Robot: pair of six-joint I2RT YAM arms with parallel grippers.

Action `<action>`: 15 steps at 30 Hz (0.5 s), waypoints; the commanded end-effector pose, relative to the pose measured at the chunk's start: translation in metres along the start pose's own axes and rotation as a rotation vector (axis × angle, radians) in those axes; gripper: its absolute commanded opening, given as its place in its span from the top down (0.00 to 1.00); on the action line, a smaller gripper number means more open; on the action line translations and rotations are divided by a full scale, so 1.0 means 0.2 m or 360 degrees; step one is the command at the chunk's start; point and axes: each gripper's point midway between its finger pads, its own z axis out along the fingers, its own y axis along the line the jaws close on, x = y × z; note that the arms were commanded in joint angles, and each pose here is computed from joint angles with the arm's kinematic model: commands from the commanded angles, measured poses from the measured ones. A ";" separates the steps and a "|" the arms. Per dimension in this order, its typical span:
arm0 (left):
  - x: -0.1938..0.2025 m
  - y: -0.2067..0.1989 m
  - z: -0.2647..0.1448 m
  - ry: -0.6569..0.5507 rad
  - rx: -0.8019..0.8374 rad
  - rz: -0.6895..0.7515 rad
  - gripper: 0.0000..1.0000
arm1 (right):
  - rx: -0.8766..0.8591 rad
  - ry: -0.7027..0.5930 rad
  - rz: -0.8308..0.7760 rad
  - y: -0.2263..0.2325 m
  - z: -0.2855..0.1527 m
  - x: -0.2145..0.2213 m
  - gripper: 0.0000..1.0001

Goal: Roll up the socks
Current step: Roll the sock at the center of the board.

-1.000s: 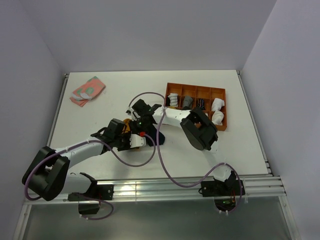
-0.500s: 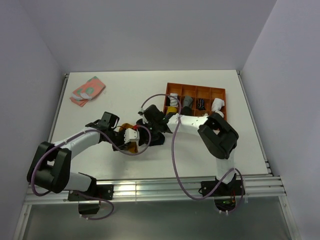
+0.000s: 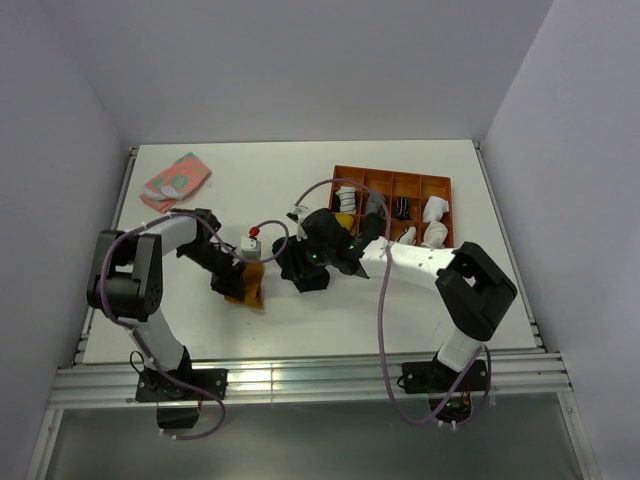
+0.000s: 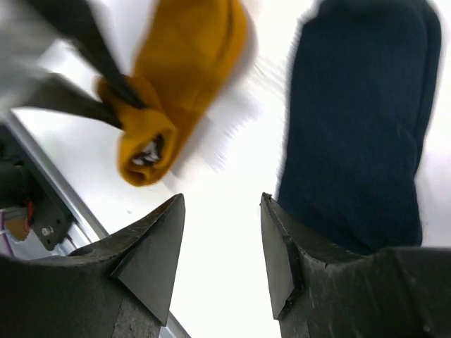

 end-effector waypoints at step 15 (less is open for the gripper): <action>0.12 -0.12 -0.02 0.0078 0.0484 -0.0335 0.93 | -0.0184 -0.0425 -0.0979 0.60 0.03 -0.13 0.39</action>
